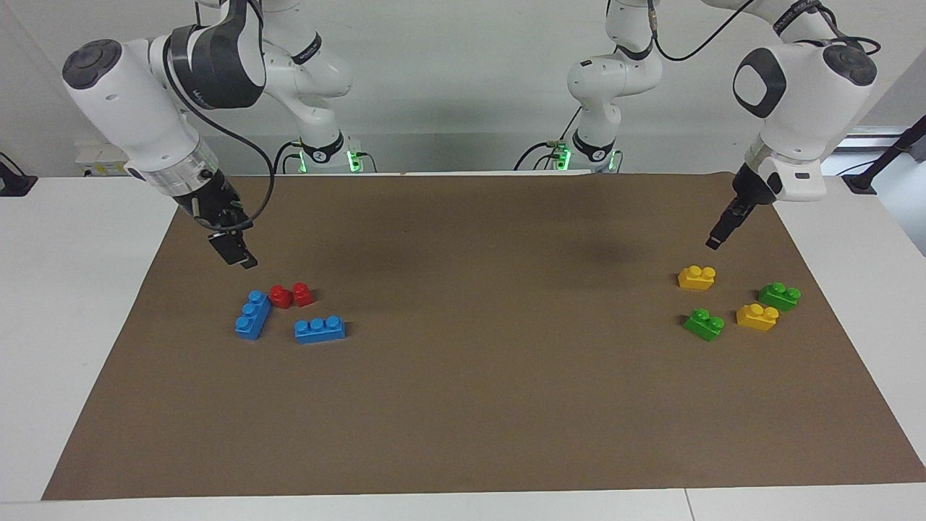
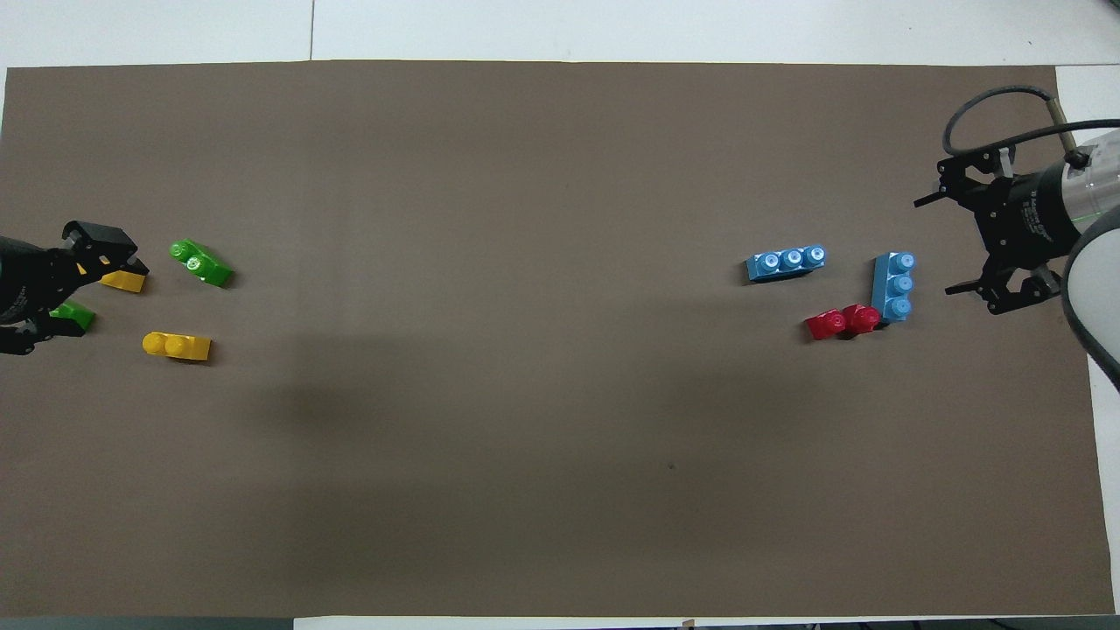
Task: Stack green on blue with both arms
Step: 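Move the left gripper over the green brick while the right gripper reaches the blue brick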
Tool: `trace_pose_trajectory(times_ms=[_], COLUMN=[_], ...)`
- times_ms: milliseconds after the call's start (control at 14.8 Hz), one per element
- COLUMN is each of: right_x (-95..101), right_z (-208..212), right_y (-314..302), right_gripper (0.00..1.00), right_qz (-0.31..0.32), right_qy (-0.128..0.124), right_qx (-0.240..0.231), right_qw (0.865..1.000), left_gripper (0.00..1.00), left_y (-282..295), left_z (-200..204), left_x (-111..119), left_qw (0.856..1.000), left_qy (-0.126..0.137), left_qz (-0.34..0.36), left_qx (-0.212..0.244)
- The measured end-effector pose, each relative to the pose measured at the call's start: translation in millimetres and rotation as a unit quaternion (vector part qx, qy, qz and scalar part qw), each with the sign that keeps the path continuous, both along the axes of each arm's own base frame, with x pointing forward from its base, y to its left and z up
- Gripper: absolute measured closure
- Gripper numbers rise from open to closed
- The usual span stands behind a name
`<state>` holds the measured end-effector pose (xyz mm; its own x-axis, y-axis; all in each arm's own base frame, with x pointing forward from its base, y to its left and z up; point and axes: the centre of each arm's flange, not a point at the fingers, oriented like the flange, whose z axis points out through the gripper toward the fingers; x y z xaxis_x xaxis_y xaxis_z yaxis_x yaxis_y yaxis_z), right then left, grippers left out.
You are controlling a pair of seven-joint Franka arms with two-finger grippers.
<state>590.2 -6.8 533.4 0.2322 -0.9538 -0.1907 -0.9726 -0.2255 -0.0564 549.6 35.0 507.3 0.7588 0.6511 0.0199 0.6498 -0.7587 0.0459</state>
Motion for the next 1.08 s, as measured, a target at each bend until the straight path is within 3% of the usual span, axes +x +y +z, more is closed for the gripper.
trace_pose_trajectory(times_ms=[135,474,880,1083], right_x=[16.5,49.0,63.3,64.9], right_z=[-14,-62,-119,-141], right_y=[-4,1,5,5], right_gripper=[0.00,0.00,0.00,0.02], right_qz=[-0.039,-0.054,-0.066,-0.045], right_qy=[0.011,0.028,0.059,0.070], right_qx=[0.031,0.060,0.089,0.091], right_qw=[0.999,0.996,0.992,0.992], left_gripper=[0.00,0.00,0.00,0.00], left_y=[8,20,25,28], left_z=[-18,-57,-103,-117], left_x=[10,28,53,78], left_qw=[1.000,1.000,0.998,0.997], left_qy=[-0.001,0.001,0.024,0.024], left_qz=[0.008,0.023,0.054,0.076], left_qx=[-0.002,-0.005,-0.012,-0.016])
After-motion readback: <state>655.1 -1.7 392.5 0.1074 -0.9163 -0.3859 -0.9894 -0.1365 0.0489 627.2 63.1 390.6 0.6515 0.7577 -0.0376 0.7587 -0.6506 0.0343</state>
